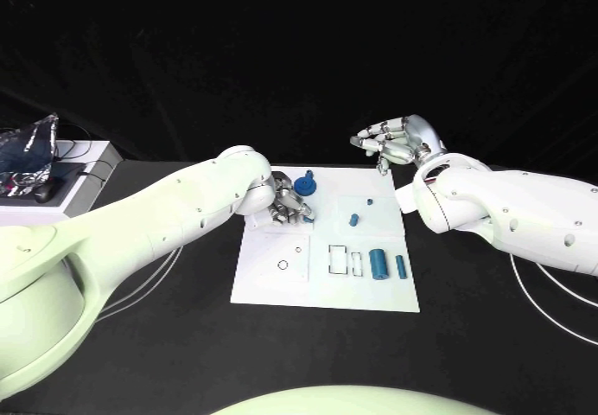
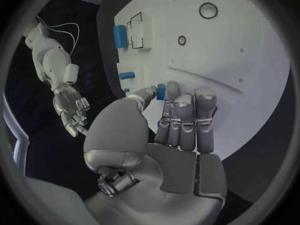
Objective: Assemble the parts on the task board
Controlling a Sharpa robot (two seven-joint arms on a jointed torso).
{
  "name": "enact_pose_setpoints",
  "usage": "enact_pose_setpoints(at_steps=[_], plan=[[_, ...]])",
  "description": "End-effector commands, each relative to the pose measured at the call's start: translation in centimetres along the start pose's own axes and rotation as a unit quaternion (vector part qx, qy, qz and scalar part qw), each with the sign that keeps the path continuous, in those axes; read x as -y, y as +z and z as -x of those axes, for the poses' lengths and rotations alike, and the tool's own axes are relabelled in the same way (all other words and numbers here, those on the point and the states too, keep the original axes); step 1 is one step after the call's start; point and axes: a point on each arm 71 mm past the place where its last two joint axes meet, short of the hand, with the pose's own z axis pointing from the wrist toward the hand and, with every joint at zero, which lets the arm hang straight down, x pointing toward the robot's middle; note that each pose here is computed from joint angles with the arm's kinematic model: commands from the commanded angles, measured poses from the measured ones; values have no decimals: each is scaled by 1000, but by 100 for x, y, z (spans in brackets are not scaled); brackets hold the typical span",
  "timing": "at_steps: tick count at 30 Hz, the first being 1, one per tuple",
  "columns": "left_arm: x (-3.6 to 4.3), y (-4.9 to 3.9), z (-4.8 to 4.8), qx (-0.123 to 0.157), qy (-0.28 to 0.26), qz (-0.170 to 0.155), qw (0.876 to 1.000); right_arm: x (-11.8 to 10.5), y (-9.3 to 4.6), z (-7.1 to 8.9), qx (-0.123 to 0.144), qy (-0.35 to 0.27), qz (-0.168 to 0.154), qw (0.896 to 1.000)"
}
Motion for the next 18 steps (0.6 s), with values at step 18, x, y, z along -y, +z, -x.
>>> enact_pose_setpoints(at_steps=[18], plan=[[-103,-138,91,18,-13,-5,1000,45,7,57,-3,-9,-4,1000]])
